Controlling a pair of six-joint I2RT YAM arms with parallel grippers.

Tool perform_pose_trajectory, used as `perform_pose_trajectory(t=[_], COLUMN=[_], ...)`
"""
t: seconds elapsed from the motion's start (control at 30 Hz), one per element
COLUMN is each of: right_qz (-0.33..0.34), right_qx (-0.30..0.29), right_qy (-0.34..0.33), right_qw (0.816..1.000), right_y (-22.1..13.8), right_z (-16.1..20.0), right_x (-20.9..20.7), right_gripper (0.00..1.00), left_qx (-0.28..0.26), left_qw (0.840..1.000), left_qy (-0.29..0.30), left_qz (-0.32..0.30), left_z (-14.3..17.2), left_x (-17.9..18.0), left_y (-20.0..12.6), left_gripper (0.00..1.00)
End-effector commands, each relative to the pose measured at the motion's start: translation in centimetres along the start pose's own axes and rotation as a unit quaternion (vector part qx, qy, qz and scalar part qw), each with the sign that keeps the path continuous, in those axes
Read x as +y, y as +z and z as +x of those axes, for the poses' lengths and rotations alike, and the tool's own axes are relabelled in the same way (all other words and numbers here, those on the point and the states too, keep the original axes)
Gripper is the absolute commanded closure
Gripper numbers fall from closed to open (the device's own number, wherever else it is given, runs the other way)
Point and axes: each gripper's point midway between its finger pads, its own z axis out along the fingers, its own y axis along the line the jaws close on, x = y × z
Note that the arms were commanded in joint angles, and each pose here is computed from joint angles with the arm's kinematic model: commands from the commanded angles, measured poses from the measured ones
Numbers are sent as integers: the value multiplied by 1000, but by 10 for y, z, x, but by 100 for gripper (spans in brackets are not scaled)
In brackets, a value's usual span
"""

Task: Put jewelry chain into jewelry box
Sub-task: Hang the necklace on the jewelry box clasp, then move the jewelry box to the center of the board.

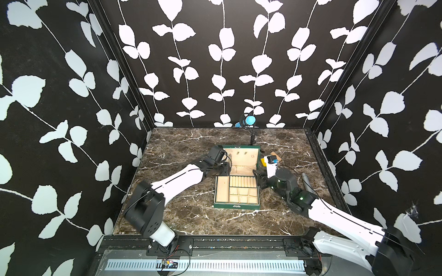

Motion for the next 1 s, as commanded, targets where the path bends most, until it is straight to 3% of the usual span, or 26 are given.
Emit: perform_pose_trajectory(t=[0.0, 0.13, 0.23, 0.47, 0.67, 0.77, 0.97], right_qz=[40, 96, 128, 99, 56, 3, -97], right_qx=[4, 30, 84, 207, 218, 208, 132], right_qy=[12, 43, 43, 7, -38, -69, -155], right_qw=[999, 994, 987, 973, 974, 976, 974], right_y=[-18, -40, -51, -57, -51, -44, -32], right_z=[-14, -10, -2, 8, -5, -14, -41], right_x=[-13, -37, -47, -30, -14, 4, 40], right_gripper=[34, 30, 32, 33, 33, 33, 33], left_qx=[-30, -19, 18, 89, 105, 106, 113], left_qw=[999, 997, 993, 985, 984, 981, 975], left_qy=[22, 14, 18, 65, 66, 69, 68], left_qz=[0, -69, -113, -136, -131, -144, -180], left_z=[-5, 16, 41, 87, 102, 105, 113], left_x=[-3, 29, 50, 51, 50, 54, 70], left_y=[-49, -64, -62, -46, -26, -17, -9], left_gripper=[48, 48, 49, 50, 50, 51, 55])
